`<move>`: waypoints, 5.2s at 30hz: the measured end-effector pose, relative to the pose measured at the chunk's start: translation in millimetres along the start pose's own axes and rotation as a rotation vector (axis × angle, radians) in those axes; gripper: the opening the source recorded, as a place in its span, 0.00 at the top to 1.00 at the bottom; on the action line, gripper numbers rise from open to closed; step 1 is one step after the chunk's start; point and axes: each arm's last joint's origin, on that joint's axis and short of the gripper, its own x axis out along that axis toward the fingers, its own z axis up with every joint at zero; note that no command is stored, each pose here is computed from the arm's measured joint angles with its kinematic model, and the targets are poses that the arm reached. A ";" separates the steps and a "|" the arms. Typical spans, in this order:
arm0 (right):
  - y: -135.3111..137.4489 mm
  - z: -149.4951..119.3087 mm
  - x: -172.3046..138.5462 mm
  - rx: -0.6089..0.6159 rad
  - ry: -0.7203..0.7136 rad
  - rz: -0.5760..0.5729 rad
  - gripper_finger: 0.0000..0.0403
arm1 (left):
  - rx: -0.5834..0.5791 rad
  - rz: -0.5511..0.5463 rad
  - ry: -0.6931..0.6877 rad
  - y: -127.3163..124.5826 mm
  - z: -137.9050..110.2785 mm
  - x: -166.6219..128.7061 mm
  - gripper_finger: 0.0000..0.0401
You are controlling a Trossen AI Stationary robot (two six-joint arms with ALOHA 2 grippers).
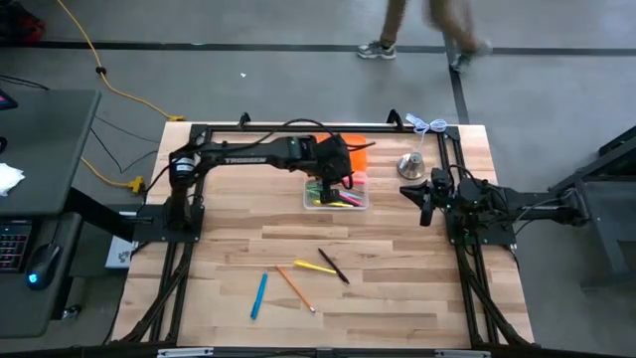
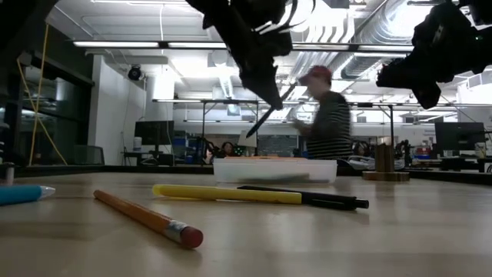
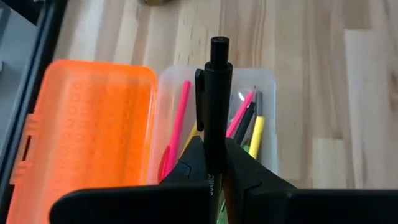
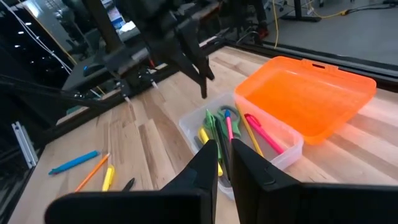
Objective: Pick & place school supplies into a supply box
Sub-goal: Put the right black pen into the supply box, then put the blue pen into the supply box
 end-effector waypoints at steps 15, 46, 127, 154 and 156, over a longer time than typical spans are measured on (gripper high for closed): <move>-0.4 -0.4 0.2 -0.005 0.001 -0.010 0.96 | 0.075 -0.038 0.069 -4.7 -10.4 40.3 0.90; -1.1 -0.6 0.2 -0.008 -0.002 -0.029 0.94 | 0.204 -0.067 0.202 -16.8 -28.0 72.4 0.86; -1.4 -2.6 0.1 -0.021 0.026 -0.016 0.93 | -0.289 0.036 0.506 -75.2 17.2 -73.4 0.67; -1.4 -2.8 0.1 -0.014 0.030 -0.014 0.92 | -0.412 -0.009 0.476 -216.0 -4.8 -124.5 0.67; -1.4 -2.8 0.1 -0.014 0.030 -0.014 0.92 | -0.444 -0.008 0.476 -226.7 -8.4 -129.1 0.67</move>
